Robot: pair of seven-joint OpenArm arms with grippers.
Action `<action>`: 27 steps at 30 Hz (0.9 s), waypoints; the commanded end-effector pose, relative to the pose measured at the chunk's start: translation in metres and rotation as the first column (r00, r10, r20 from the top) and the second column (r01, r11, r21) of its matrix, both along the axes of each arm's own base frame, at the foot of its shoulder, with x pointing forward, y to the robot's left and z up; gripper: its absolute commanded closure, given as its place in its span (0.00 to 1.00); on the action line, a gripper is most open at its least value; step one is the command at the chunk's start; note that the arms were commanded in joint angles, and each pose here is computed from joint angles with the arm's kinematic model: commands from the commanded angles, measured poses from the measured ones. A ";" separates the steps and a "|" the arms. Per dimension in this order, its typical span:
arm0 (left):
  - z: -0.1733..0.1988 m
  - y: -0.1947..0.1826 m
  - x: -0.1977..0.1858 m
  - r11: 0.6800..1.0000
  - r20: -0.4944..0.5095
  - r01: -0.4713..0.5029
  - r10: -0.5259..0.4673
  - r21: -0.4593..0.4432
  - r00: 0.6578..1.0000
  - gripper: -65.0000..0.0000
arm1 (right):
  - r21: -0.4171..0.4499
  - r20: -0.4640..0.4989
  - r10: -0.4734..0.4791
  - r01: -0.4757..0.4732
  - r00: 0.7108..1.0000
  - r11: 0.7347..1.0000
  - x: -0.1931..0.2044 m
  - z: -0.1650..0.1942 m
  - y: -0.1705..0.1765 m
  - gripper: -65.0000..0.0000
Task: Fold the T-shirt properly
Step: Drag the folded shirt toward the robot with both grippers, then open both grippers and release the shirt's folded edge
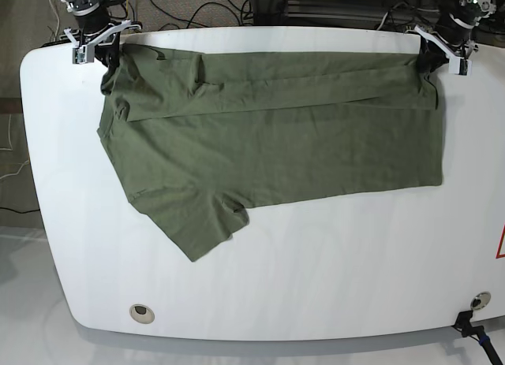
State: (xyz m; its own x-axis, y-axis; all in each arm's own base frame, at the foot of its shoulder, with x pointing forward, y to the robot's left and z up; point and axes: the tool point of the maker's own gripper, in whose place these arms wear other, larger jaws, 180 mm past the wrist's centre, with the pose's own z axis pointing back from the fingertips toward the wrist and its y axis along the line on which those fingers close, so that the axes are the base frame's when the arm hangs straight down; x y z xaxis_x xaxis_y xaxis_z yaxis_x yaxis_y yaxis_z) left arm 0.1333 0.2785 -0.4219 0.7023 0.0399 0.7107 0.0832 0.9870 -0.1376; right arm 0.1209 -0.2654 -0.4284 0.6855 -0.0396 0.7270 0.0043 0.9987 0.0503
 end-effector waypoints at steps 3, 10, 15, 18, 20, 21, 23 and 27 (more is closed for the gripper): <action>-0.010 0.005 -0.020 0.999 -0.091 0.027 -0.023 0.043 0.996 1.00 | -0.020 -0.087 0.016 -0.018 0.996 1.000 -0.023 -0.009 -0.002 1.00; -0.011 0.005 -0.023 0.999 -0.100 0.028 -0.024 0.043 0.995 1.00 | -0.002 -0.108 0.007 -0.007 0.994 1.000 -0.030 -0.017 -0.001 1.00; -0.011 0.005 -0.022 0.999 -0.098 0.028 -0.024 0.043 0.995 1.00 | -0.002 -0.110 0.005 -0.005 0.994 1.000 -0.030 -0.017 -0.002 1.00; -0.013 0.008 -0.025 0.998 -0.127 0.037 -0.030 0.053 0.991 0.79 | -0.007 -0.104 0.001 -0.002 0.995 1.000 -0.029 -0.015 -0.004 0.87; -0.013 0.013 -0.026 0.997 -0.146 0.050 -0.040 0.066 0.988 0.46 | -0.008 -0.101 0.001 -0.002 0.995 1.000 -0.029 -0.015 -0.004 0.68; -0.011 0.015 -0.025 0.997 -0.143 0.044 -0.034 0.070 0.989 0.35 | -0.009 -0.101 0.000 -0.001 0.995 1.000 -0.029 -0.014 -0.004 0.59; -0.006 0.026 -0.024 0.996 -0.131 0.020 -0.008 0.091 0.991 0.26 | -0.012 -0.093 0.009 -0.010 0.996 1.000 -0.026 -0.012 -0.004 0.46; 0.003 0.035 -0.019 0.994 -0.105 0.003 0.009 0.111 0.994 0.26 | -0.034 -0.054 0.032 -0.034 0.998 0.999 -0.015 0.003 -0.002 0.38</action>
State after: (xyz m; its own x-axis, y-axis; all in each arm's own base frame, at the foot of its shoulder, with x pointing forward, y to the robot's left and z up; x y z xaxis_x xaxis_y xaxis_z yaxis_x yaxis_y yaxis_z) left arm 0.1209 0.3099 -0.4173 0.7422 0.0009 0.6701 0.0551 0.9965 -0.0622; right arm 0.1115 -0.2653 -0.4270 0.7022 -0.0191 0.7117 -0.0133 0.9991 0.0400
